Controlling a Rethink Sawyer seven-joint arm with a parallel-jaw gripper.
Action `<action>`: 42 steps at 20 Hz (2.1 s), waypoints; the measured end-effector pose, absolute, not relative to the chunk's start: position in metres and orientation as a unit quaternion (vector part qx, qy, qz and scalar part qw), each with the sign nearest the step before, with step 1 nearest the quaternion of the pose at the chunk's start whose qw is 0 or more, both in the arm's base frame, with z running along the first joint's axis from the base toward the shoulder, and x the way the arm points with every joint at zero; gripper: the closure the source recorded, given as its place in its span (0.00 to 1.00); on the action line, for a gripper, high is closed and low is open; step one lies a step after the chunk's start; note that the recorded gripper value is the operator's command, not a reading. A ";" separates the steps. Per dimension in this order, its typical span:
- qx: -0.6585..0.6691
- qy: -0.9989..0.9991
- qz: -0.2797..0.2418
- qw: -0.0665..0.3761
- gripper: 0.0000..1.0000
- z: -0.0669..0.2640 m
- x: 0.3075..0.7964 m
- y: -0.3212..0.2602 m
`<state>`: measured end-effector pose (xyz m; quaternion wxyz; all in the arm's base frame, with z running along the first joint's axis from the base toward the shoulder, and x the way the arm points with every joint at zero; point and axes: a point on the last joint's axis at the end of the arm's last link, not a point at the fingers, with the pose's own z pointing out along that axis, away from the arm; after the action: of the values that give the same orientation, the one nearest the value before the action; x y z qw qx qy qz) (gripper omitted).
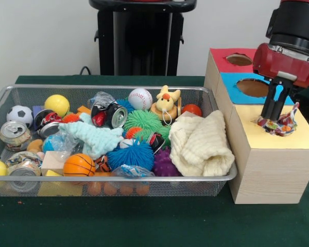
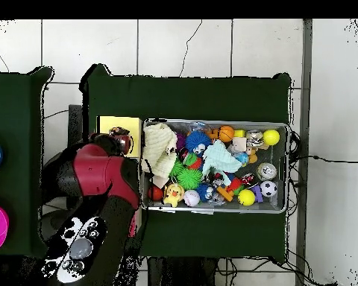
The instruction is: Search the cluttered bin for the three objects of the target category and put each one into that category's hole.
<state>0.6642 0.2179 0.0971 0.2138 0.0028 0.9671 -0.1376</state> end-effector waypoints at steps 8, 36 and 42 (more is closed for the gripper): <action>-0.009 0.965 -0.159 0.209 1.00 0.112 0.655 0.224; -0.006 0.967 -0.131 0.220 1.00 0.132 0.666 0.268; -0.009 0.965 -0.130 0.227 1.00 0.117 0.665 0.272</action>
<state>0.6652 0.2723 0.1174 0.2274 -0.0085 0.9650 -0.1301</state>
